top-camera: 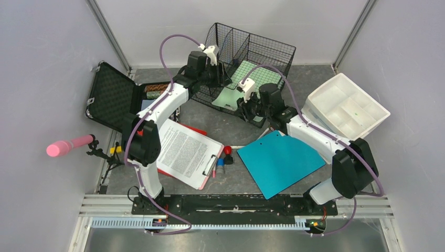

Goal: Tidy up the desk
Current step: Place the folder in the storage box.

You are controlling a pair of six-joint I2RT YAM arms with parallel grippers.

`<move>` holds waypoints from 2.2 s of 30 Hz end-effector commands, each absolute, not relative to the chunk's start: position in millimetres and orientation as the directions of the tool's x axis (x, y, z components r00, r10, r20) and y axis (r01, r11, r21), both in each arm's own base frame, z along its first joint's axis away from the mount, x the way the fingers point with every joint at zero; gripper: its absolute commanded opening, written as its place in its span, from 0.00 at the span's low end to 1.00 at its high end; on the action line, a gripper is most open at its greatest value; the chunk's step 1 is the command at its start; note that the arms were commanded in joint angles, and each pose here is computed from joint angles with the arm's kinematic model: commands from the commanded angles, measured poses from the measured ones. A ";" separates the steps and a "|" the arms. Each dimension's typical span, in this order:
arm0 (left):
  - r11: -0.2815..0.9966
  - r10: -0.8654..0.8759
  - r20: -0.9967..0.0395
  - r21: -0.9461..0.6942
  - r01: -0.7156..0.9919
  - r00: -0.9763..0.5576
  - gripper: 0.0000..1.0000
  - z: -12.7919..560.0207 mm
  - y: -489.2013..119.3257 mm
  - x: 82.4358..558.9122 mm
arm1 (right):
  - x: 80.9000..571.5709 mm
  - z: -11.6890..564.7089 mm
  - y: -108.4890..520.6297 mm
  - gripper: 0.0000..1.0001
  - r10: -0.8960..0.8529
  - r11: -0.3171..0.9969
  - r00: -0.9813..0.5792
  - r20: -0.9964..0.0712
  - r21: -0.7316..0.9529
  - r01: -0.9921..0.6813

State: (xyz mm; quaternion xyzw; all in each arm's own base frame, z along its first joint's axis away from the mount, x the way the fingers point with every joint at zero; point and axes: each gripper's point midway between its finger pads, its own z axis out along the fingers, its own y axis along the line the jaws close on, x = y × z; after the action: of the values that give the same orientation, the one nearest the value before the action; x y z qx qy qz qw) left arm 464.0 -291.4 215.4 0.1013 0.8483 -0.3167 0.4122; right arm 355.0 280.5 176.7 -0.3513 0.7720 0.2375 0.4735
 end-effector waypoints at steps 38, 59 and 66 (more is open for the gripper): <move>0.735 0.023 -0.588 -0.539 0.412 -0.809 0.59 182.5 -325.4 417.9 | 348.7 188.1 157.2 0.98 -0.628 0.684 -0.145 -0.764 -0.454 -0.571; 0.770 -0.059 -0.627 -0.524 0.364 -0.777 0.51 206.2 -317.5 458.9 | 318.5 205.7 159.0 0.98 -0.667 0.593 -0.102 -0.739 -0.443 -0.673; 0.770 -0.046 -0.629 -0.518 0.374 -0.776 0.52 206.6 -315.4 457.1 | 303.2 226.4 148.6 0.98 -0.583 0.670 -0.137 -0.801 -0.379 -0.639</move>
State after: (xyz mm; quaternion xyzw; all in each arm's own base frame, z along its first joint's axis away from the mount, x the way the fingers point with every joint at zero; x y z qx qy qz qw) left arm 443.8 -322.9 212.7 0.1132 0.8769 -0.3454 0.3145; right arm 304.7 152.6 187.4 -0.4507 0.7566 0.0089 0.4737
